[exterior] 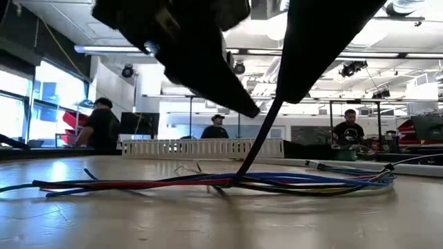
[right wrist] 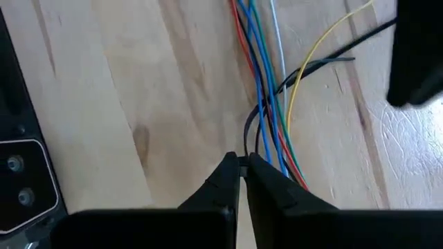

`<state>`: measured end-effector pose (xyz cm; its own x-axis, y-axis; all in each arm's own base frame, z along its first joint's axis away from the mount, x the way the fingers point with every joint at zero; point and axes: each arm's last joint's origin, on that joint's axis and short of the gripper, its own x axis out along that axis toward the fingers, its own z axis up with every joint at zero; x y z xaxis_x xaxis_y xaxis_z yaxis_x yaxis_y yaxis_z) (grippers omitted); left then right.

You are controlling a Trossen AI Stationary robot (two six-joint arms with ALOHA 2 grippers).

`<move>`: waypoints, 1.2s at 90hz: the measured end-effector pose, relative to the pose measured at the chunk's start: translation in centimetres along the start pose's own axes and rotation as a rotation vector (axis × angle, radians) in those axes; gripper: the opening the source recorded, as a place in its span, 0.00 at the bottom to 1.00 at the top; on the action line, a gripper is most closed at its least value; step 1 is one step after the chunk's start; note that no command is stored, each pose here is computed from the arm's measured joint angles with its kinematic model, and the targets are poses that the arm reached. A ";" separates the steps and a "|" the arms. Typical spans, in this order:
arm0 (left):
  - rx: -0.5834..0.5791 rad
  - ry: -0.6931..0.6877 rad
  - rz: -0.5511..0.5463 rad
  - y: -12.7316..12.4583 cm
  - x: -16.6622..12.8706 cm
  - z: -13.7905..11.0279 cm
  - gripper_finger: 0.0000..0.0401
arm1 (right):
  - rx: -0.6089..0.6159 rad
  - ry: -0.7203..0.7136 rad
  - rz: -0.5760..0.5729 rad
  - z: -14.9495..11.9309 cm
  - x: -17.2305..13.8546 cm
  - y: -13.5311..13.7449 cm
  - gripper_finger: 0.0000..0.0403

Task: Ziptie cables
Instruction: Wrap the wire cables with the black zip tie

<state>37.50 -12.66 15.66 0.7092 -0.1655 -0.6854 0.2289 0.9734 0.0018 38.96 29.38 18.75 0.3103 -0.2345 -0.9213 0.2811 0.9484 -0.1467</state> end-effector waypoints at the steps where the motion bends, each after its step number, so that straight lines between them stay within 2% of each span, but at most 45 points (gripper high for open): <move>1: -0.001 0.003 -0.003 0.1 0.1 -0.1 0.01 | 0.000 0.000 0.000 0.0 0.0 0.0 0.00; 21: -0.025 0.136 -0.090 0.2 1.8 -2.2 0.00 | 0.000 -0.001 0.001 0.0 0.0 0.0 0.00; 33: -0.033 0.242 -0.068 -0.6 1.1 -3.0 0.00 | -0.010 -0.001 0.001 0.0 0.0 0.0 0.00; 64: -0.083 0.345 -0.073 -3.5 -0.1 -3.9 0.00 | -0.013 -0.009 0.000 0.1 0.0 0.0 0.00; 76: -0.128 0.359 -0.121 -4.5 -0.3 -4.0 0.00 | -0.012 -0.018 -0.006 0.1 0.0 0.0 0.00; 87: -0.116 0.353 -0.116 -5.1 -0.6 -4.0 0.00 | -0.003 -0.024 -0.005 0.1 0.0 0.0 0.00; 97: -0.077 0.303 -0.038 -5.8 -1.4 -3.6 0.00 | -0.001 -0.028 0.005 0.3 0.0 0.1 0.00; 108: 0.036 0.187 0.073 -7.6 -2.6 -2.8 0.00 | -0.009 0.014 0.030 0.7 0.3 -0.3 0.00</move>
<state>32.07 -19.18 15.38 0.5890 -0.0587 -0.8060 0.2075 0.9749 0.0806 39.62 28.85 18.76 0.3060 -0.2026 -0.9302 0.2639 0.9569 -0.1216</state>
